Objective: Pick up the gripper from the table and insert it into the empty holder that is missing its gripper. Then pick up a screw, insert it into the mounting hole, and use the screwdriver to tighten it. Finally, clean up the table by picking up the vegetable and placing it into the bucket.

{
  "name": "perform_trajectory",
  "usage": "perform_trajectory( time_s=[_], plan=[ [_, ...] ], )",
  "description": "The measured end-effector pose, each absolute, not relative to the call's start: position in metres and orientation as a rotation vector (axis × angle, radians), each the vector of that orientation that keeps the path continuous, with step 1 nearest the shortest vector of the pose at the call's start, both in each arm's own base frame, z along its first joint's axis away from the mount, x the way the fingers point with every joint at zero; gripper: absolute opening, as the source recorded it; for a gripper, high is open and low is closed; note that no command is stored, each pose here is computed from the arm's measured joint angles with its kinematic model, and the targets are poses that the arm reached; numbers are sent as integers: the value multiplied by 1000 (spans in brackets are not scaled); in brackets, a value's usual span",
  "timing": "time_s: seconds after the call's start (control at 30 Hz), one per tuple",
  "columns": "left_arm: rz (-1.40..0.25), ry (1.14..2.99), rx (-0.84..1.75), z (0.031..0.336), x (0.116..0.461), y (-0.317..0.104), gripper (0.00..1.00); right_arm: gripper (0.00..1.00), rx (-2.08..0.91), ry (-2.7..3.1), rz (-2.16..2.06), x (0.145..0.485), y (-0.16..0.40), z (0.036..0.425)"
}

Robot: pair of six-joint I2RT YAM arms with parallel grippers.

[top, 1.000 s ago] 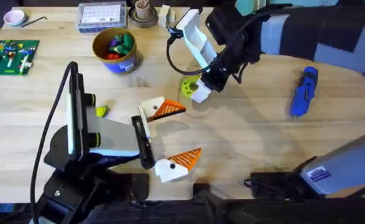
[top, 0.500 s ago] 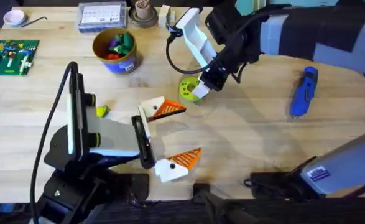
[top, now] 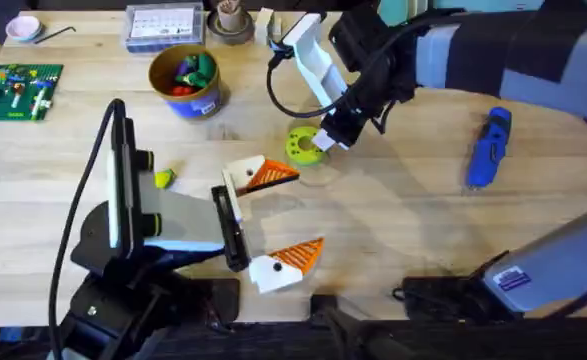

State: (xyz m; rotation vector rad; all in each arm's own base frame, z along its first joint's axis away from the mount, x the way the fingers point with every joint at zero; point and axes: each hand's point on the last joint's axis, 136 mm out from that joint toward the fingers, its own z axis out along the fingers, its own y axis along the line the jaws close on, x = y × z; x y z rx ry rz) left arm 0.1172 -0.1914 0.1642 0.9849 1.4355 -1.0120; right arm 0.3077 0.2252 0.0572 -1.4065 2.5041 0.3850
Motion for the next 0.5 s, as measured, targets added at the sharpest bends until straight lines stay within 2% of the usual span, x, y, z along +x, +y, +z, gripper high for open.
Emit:
perform_trajectory(
  time_s=[0.5],
  plan=[
    [-1012, 1436, 985, 164, 117, -191, 993, 7, -1382, 2533, 390, 306, 224, 58]
  ],
)
